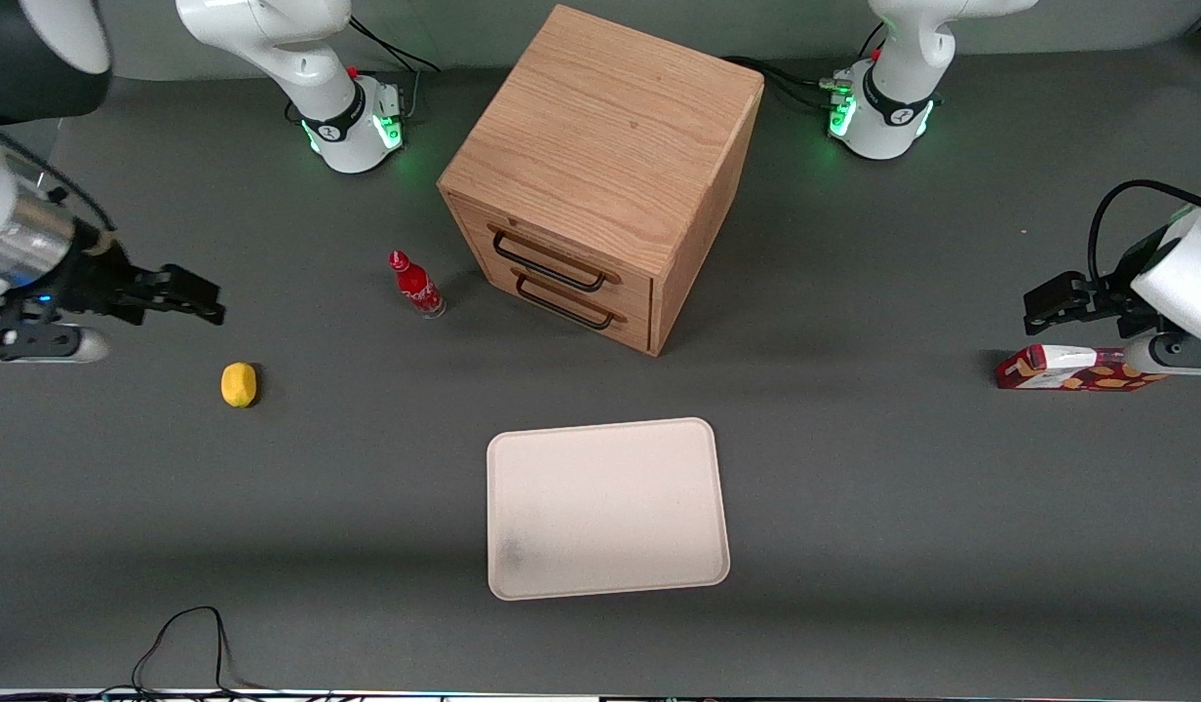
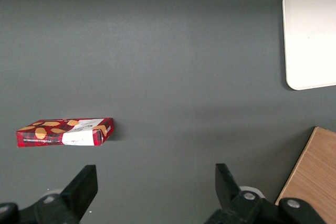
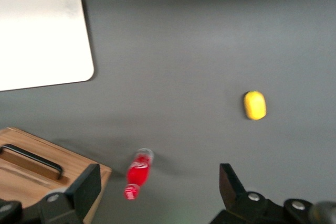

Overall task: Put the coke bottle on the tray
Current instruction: 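Move the open right gripper over the red Coca-Cola bottle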

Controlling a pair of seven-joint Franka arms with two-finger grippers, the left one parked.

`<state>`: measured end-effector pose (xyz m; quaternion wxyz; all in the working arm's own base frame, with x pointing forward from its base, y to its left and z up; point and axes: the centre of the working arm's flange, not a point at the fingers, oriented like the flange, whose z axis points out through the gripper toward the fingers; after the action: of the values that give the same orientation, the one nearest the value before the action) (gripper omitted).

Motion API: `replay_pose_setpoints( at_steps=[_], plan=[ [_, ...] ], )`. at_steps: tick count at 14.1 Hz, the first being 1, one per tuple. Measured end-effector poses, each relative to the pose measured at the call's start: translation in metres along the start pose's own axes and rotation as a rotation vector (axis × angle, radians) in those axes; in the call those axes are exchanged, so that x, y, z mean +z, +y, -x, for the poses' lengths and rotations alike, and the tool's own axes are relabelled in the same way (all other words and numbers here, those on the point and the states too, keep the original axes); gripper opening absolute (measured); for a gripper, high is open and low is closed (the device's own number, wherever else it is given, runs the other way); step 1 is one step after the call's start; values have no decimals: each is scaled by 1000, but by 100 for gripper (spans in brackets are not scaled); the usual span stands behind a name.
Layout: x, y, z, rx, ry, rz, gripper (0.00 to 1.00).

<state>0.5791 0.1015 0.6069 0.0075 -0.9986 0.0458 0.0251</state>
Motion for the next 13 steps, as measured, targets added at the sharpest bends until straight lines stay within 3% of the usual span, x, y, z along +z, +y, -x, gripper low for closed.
replay_pose_setpoints(
  at_steps=[4, 8, 13],
  plan=[
    [17, -73, 27, 54, -47, 13, 100],
    [34, -79, 57, 43, -100, 13, 100],
    [81, -78, 98, 26, -61, -12, 100]
  ],
)
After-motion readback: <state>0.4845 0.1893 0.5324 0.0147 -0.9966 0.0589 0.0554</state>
